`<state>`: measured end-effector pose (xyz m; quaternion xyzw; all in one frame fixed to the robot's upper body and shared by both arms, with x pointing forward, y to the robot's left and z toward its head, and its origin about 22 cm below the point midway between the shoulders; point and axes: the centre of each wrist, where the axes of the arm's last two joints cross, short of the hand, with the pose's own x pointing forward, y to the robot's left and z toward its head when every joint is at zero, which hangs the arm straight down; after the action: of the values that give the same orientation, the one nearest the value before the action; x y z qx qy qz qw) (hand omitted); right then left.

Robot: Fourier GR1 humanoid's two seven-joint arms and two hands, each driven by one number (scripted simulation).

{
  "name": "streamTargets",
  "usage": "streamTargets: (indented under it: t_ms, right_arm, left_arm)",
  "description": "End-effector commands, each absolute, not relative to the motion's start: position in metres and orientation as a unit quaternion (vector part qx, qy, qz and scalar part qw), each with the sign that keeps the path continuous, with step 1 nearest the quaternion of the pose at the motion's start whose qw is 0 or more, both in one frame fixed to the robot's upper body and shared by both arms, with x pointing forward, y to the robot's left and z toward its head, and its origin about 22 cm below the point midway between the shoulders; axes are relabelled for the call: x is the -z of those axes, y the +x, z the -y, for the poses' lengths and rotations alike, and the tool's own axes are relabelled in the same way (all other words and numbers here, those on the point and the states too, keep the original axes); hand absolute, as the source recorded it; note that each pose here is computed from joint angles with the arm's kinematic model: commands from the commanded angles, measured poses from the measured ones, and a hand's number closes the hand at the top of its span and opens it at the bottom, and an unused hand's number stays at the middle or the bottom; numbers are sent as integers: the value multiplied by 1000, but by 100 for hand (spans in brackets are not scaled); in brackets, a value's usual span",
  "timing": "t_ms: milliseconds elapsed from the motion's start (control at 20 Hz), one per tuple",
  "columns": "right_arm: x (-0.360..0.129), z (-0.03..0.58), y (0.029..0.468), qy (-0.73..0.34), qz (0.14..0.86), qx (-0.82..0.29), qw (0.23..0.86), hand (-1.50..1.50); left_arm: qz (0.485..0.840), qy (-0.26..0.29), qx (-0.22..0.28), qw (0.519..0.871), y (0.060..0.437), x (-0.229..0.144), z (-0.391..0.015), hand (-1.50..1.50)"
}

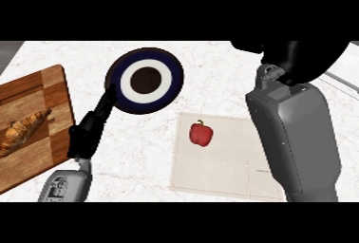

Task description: Pick the cupcake from the placemat and place it in the tiered shelf

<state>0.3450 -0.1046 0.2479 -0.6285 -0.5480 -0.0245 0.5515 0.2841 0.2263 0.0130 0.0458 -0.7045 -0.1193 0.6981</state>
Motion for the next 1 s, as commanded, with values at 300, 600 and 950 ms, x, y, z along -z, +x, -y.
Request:
streamTargets:
  t_ms: [300,600,950]
  right_arm:
    - [-332,132,349,-693,464,94,544,150]
    - [-327,158,356,-716,447,116,524,150]
    - [-345,191,369,-749,428,118,492,150]
  left_arm:
    - [707,45,116,696,285,-10,-227,0]
    - [700,47,119,702,296,-14,-223,0]
    - [708,45,112,696,292,-12,-233,0]
